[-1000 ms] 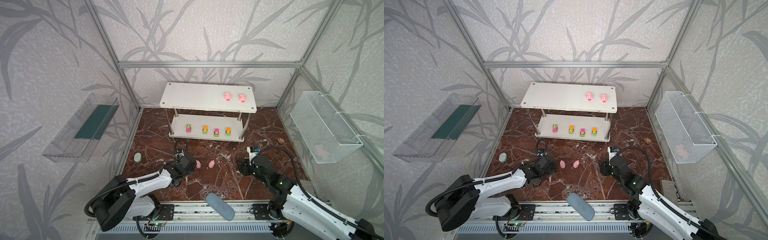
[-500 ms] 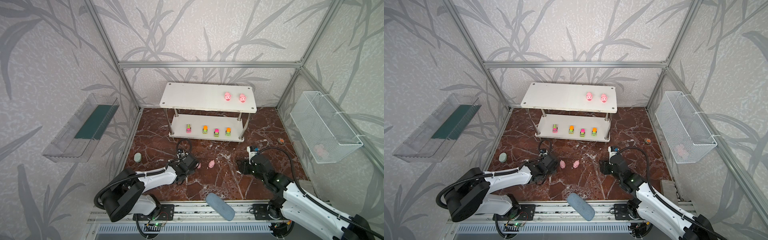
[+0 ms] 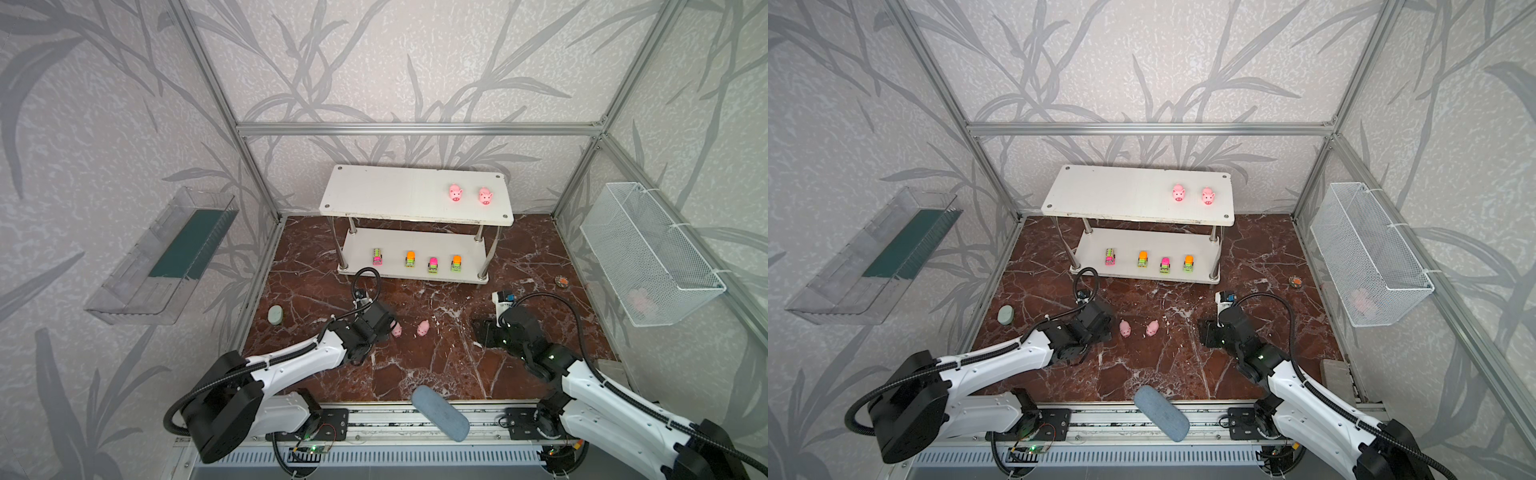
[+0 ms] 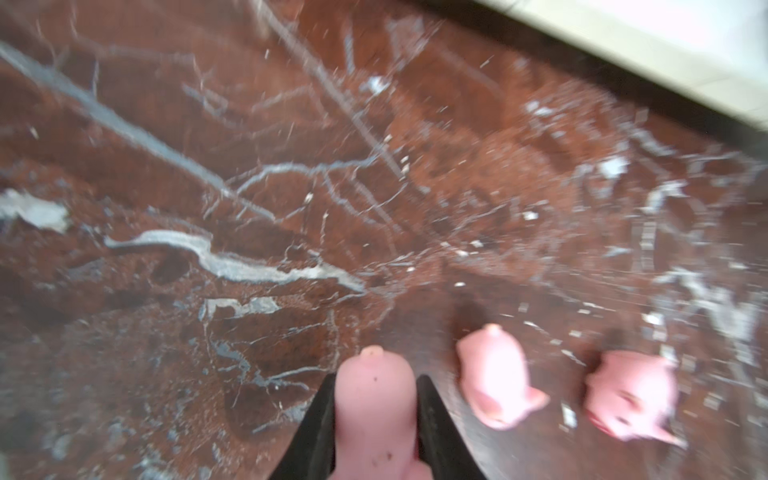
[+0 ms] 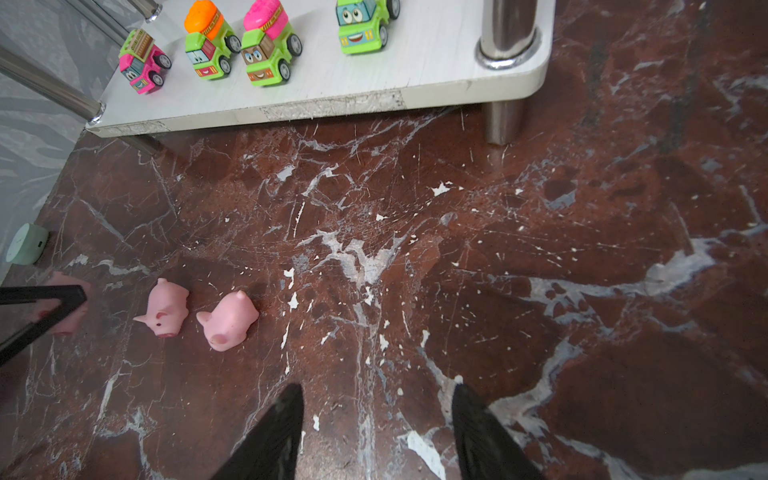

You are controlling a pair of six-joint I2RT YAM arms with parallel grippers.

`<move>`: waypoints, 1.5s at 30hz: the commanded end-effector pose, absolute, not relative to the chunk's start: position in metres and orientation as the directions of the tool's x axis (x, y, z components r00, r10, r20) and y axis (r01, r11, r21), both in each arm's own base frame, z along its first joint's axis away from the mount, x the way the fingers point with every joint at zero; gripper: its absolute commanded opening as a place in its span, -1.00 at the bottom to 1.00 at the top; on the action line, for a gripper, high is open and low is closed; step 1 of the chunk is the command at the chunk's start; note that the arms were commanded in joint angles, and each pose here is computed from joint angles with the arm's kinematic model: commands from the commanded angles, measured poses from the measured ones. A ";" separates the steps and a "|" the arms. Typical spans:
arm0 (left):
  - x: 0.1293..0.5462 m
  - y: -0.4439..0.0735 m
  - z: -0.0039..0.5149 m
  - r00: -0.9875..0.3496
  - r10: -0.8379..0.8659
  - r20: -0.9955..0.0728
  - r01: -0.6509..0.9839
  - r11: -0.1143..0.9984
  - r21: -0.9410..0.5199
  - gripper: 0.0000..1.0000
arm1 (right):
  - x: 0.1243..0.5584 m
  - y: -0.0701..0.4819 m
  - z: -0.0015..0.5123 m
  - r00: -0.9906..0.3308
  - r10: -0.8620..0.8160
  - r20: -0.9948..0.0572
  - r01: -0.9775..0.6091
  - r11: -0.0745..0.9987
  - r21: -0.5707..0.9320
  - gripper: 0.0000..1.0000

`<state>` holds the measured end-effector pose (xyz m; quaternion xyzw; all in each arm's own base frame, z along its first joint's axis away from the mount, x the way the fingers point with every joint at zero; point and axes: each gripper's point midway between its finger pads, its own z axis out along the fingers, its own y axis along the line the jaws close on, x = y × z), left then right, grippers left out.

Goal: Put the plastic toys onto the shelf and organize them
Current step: 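Withdraw the right gripper while the left gripper grasps a pink pig, then lift the pig with the left gripper up to the top shelf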

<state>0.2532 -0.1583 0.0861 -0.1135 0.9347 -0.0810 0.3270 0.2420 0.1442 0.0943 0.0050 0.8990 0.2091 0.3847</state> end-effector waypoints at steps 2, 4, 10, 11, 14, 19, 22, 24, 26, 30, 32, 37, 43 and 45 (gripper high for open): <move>0.248 -0.155 0.143 -0.757 -0.187 -0.626 -0.077 0.977 -0.199 -0.45 | 0.246 0.145 0.097 -0.698 0.177 -0.694 -0.152 0.910 0.385 0.16; 0.249 -0.158 0.175 -0.745 -0.151 -0.650 -0.021 0.979 -0.202 -0.45 | 0.247 0.144 0.097 -0.700 0.176 -0.692 -0.148 0.912 0.382 0.16; 0.250 -0.164 0.274 -0.721 0.001 -0.692 0.126 0.984 -0.129 -0.45 | 0.251 0.144 0.094 -0.707 0.166 -0.687 -0.141 0.920 0.367 0.15; 0.252 -0.169 0.291 -0.708 0.008 -0.707 0.151 0.979 -0.140 -0.45 | 0.251 0.144 0.093 -0.708 0.165 -0.686 -0.141 0.920 0.366 0.15; 0.260 -0.182 0.335 -0.651 -0.002 -0.759 0.207 0.962 -0.180 -0.45 | 0.253 0.145 0.091 -0.711 0.165 -0.684 -0.140 0.919 0.367 0.15; 0.288 -0.199 0.386 -0.549 0.021 -0.836 0.249 0.959 -0.139 -0.44 | 0.255 0.146 0.089 -0.715 0.163 -0.679 -0.138 0.921 0.365 0.14; 0.308 -0.217 0.404 -0.512 0.032 -0.859 0.284 0.950 -0.134 -0.44 | 0.256 0.146 0.088 -0.718 0.158 -0.678 -0.139 0.922 0.362 0.14; 0.323 -0.229 0.413 -0.501 0.032 -0.865 0.302 0.943 -0.140 -0.44 | 0.255 0.144 0.087 -0.720 0.156 -0.677 -0.137 0.924 0.358 0.14; 0.338 -0.240 0.423 -0.484 0.035 -0.874 0.316 0.939 -0.137 -0.43 | 0.255 0.142 0.087 -0.719 0.159 -0.677 -0.131 0.925 0.357 0.14; 0.365 -0.258 0.433 -0.465 0.043 -0.884 0.324 0.938 -0.125 -0.43 | 0.254 0.138 0.085 -0.718 0.169 -0.675 -0.121 0.925 0.360 0.14; 0.379 -0.265 0.433 -0.465 0.048 -0.884 0.318 0.941 -0.116 -0.43 | 0.254 0.138 0.084 -0.719 0.173 -0.673 -0.117 0.925 0.363 0.13; 0.408 -0.280 0.429 -0.461 0.056 -0.886 0.306 0.947 -0.099 -0.43 | 0.255 0.136 0.083 -0.720 0.175 -0.672 -0.114 0.925 0.363 0.13; 0.437 -0.288 0.420 -0.472 0.029 -0.881 0.289 0.949 -0.123 -0.42 | 0.257 0.137 0.081 -0.724 0.175 -0.668 -0.112 0.924 0.364 0.13; 0.445 -0.286 0.415 -0.477 0.024 -0.879 0.277 0.953 -0.125 -0.43 | 0.258 0.137 0.082 -0.724 0.176 -0.667 -0.113 0.924 0.366 0.13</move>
